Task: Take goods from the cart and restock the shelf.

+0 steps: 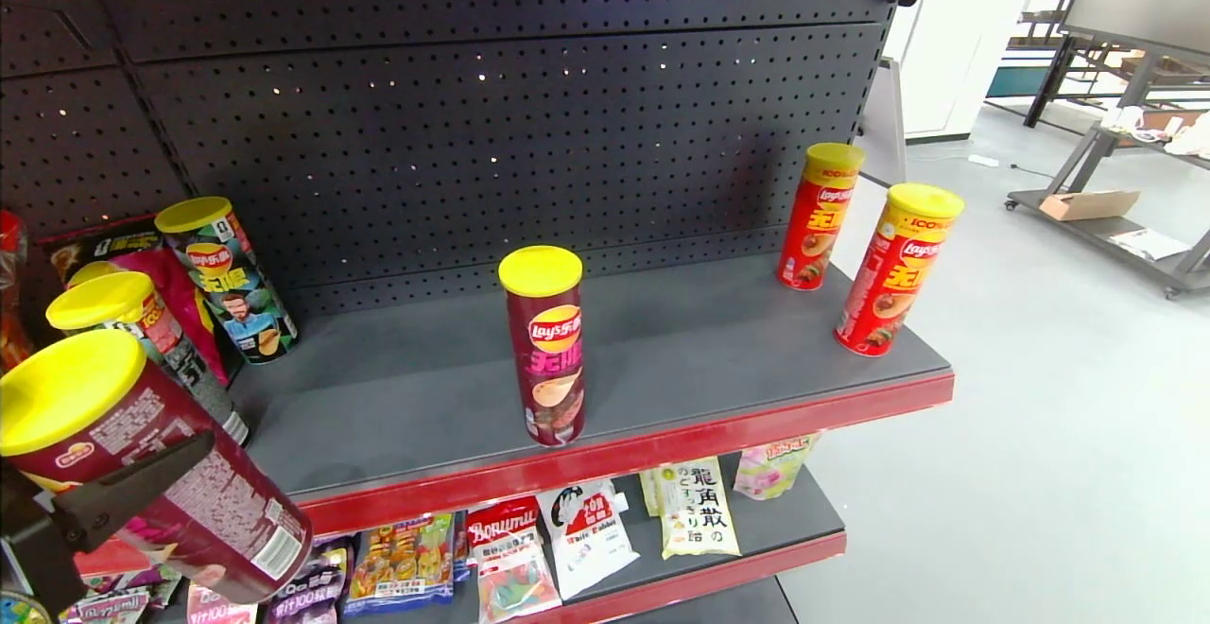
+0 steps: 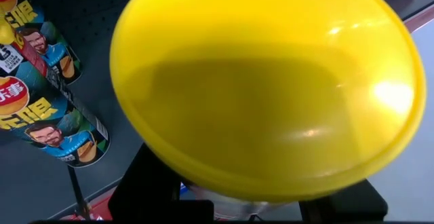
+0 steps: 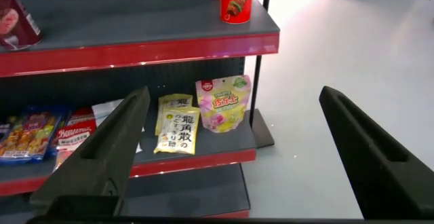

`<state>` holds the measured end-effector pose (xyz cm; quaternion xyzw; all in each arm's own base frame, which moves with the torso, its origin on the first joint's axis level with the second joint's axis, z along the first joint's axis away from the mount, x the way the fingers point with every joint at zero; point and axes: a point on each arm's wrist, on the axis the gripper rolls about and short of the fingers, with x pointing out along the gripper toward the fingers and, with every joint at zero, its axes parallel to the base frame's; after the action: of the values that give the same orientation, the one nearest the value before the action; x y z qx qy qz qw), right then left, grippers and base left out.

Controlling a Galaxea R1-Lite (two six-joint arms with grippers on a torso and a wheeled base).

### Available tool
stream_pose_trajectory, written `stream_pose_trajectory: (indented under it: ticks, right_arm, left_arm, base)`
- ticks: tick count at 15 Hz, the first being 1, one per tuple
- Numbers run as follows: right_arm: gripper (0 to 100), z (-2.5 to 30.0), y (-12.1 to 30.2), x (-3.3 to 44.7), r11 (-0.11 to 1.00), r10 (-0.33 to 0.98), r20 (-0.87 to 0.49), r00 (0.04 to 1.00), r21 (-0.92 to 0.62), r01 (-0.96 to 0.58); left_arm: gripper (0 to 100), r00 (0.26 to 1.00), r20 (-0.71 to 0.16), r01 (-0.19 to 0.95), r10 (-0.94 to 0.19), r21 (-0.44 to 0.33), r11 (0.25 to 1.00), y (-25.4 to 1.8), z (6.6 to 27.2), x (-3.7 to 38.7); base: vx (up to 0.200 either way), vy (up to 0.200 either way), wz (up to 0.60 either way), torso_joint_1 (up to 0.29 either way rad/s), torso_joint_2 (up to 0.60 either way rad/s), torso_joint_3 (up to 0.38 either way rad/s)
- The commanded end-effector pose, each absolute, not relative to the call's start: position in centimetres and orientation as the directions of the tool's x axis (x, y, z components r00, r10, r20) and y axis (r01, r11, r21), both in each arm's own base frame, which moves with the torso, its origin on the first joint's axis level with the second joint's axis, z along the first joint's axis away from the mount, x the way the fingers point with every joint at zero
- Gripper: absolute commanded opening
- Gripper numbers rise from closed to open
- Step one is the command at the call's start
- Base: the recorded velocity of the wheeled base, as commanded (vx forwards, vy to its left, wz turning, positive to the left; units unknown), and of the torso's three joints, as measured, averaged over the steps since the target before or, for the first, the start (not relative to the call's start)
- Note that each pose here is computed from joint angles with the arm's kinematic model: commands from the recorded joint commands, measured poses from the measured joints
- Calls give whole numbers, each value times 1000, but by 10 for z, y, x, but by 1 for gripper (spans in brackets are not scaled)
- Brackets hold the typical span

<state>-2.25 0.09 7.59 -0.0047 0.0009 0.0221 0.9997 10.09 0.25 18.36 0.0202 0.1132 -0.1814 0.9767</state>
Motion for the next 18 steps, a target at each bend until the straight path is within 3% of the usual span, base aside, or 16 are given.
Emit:
stream_pose_trajectory:
  ticks: [1,9,14,18]
  right_arm:
    - [100,76,1,-23,999,35,3,999,-3,-35]
    - [100,76,1,-23,999,35,3,999,-3,-35]
    - [100,76,1,-23,999,35,3,999,-3,-35]
    - [100,76,1,-23,999,35,3,999,-3,-35]
  left_arm:
    - [0,911,-219,358,-349,2,934,2,182,95]
    - [0,864,-291,424,-410,-15,905,-2,174,125]
    - [0,883,-225,428,-411,28,904,0,175,179]
    - [0,878,-207,448,-432,34,893,-8,163,207]
  base:
    - [0,0,0,0,0,0]
    - [0,0,0,0,0,0]
    - [0,0,0,0,0,0]
    - [0,0,0,0,0,0]
